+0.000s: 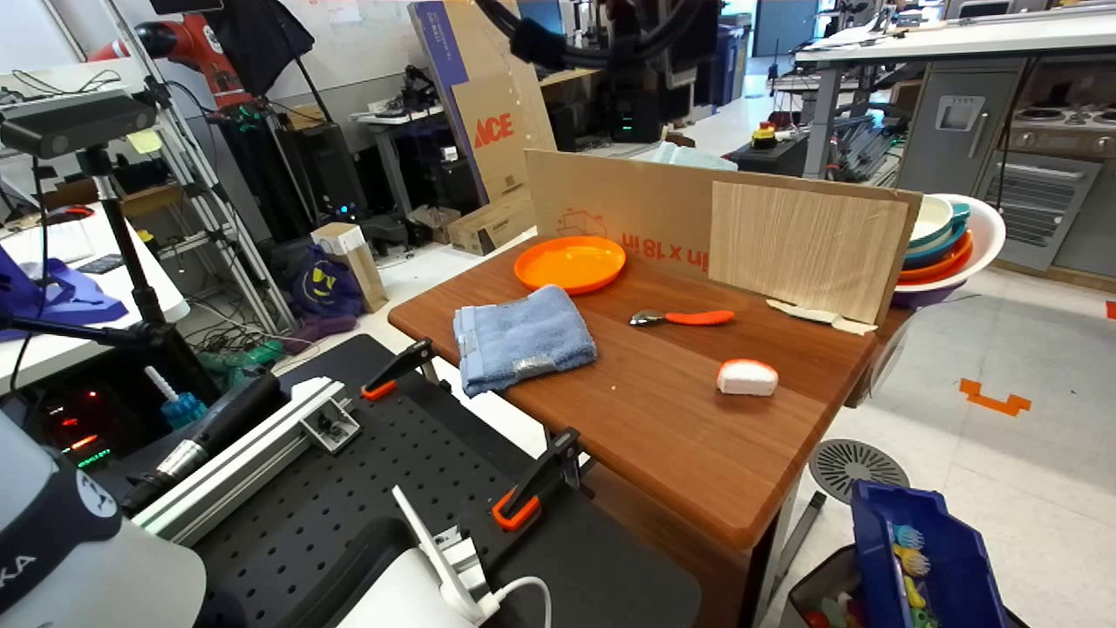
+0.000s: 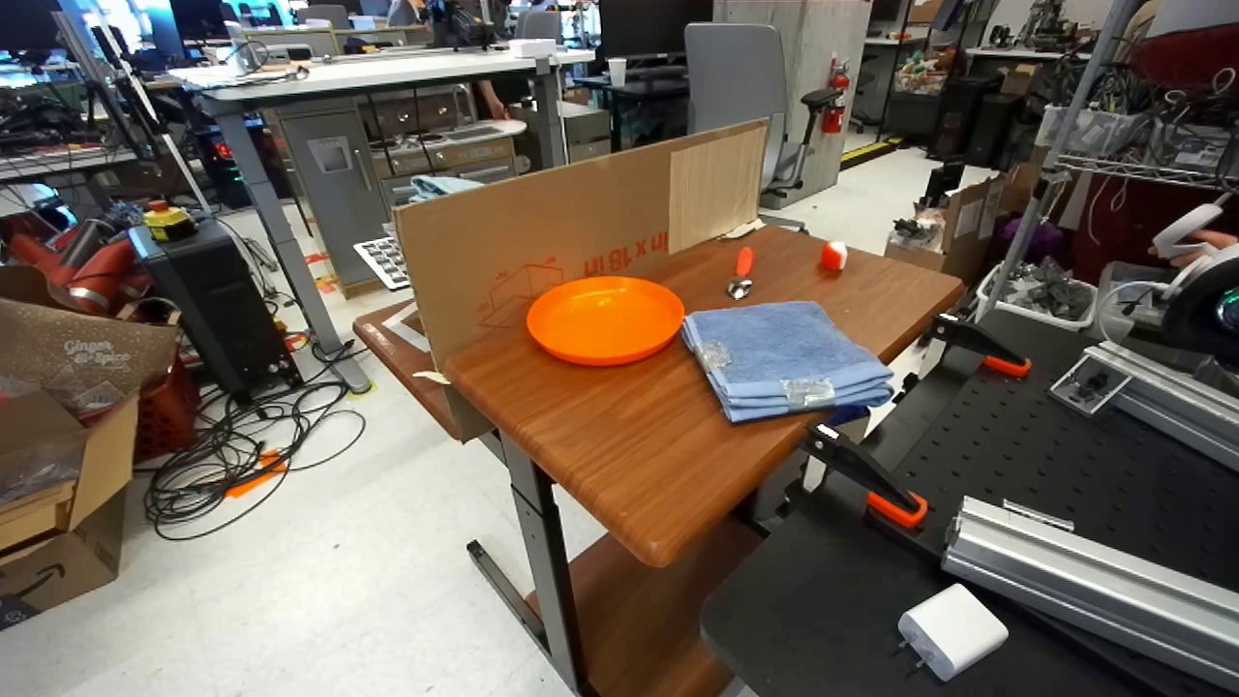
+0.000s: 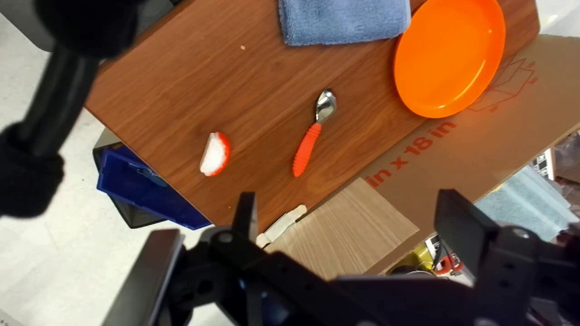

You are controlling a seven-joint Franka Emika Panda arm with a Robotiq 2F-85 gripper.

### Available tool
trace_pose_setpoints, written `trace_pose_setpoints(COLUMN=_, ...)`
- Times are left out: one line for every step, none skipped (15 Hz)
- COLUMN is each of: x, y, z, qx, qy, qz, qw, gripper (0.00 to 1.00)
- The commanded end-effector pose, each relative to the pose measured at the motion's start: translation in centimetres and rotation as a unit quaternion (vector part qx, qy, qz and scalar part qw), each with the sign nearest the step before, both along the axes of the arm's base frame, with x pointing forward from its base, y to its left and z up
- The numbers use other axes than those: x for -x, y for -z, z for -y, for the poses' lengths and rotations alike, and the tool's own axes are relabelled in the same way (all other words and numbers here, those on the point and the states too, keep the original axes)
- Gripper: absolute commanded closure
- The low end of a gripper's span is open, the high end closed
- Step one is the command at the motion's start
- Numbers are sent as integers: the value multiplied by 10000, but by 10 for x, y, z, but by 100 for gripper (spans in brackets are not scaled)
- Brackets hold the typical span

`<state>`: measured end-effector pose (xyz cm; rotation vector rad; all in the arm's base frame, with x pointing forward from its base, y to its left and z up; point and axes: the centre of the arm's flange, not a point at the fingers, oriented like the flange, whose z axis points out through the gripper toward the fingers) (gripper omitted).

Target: Move the plush toy from right to left.

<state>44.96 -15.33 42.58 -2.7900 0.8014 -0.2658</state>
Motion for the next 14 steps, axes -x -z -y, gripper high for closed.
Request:
trace_pose_setpoints(x=-29, y=24, z=23, qx=-123, qy=379, qz=-70, qw=9992, gripper=0)
trace_pose_setpoints(x=-32, y=35, z=28, qx=-142, qy=480, qz=-109, qw=9987, gripper=0)
trace_pose_setpoints(x=-37, y=45, z=33, qx=-141, qy=558, qz=-137, qw=9983, gripper=0)
trace_pose_setpoints(x=-40, y=59, z=38, qx=-142, qy=659, qz=-191, qw=9975, gripper=0)
trace_pose_setpoints(x=-45, y=70, z=42, qx=-163, qy=738, qz=-246, qw=9968, gripper=0)
trace_pose_setpoints(x=-48, y=84, z=48, qx=-176, qy=839, qz=-330, qw=9958, gripper=0)
trace_pose_setpoints(x=-51, y=96, z=52, qx=-177, qy=912, qz=-389, qw=9949, gripper=0)
trace_pose_setpoints(x=-53, y=108, z=57, qx=-145, qy=995, qz=-441, qw=9940, gripper=0)
trace_pose_setpoints(x=-55, y=119, z=63, qx=-120, qy=1081, qz=-498, qw=9928, gripper=0)
trace_pose_setpoints(x=-59, y=131, z=68, qx=-73, qy=1151, qz=-552, qw=9918, gripper=0)
trace_pose_setpoints(x=-63, y=141, z=73, qx=-21, qy=1213, qz=-585, qw=9909, gripper=0)
trace_pose_setpoints(x=-66, y=150, z=78, qx=11, qy=1284, qz=-625, qw=9897, gripper=0)
trace_pose_setpoints(x=-69, y=160, z=82, qx=68, qy=1347, qz=-655, qw=9887, gripper=0)
trace_pose_setpoints(x=-71, y=169, z=85, qx=143, qy=1397, qz=-672, qw=9878, gripper=0)
